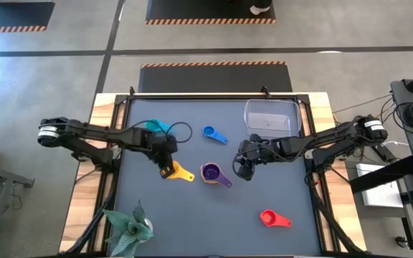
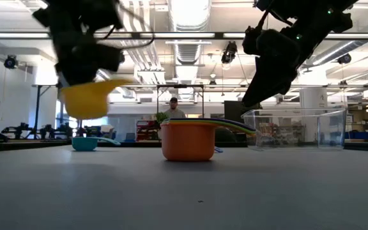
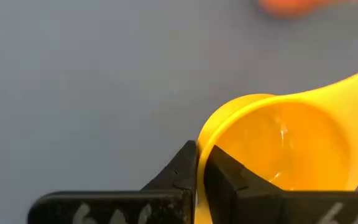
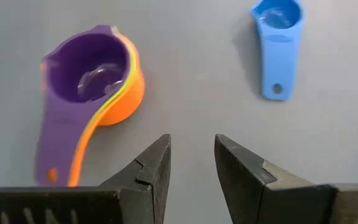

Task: Nest measuring cups in basket
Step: Stack the yellow measuring cup on top of the violet measuring cup

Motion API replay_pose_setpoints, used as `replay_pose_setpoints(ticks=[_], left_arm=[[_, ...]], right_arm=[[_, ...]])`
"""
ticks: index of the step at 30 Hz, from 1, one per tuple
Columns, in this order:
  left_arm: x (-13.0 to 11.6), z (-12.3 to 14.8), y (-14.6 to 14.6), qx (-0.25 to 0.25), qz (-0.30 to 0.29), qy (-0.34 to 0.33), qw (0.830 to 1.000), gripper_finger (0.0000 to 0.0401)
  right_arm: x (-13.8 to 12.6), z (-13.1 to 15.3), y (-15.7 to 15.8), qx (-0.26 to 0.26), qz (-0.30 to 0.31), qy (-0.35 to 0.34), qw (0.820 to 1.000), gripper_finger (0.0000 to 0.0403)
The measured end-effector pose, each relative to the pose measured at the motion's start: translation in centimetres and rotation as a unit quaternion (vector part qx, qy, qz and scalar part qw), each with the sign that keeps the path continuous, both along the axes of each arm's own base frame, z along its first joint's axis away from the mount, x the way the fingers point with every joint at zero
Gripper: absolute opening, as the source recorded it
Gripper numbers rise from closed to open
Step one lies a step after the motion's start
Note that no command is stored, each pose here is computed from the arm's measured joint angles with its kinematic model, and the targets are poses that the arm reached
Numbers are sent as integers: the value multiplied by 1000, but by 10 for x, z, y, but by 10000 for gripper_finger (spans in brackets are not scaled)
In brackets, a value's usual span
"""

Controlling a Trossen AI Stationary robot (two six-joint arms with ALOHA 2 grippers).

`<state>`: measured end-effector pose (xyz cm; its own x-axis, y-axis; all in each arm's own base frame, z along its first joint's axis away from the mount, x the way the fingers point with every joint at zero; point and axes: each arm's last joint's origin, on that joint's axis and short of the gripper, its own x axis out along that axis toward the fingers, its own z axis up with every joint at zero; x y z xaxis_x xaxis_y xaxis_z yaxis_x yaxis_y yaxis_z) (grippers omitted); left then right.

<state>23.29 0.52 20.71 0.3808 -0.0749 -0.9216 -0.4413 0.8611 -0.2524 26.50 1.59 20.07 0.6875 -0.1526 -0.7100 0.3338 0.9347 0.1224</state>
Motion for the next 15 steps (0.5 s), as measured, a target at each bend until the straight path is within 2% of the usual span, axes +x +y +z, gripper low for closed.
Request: replay_pose_setpoints(ticks=[3,7,15], left_arm=[[17,18,2,25,-13,-30,999,1],[41,29,3,47,-35,-44,997,1],[93,19,4,42,-48,-52,997,0]], right_arm=[[0,0,-5,-1,-10,0,1000,114],[0,0,-10,-1,-20,1,1000,114],[0,0,-12,6,-29,1,1000,114]])
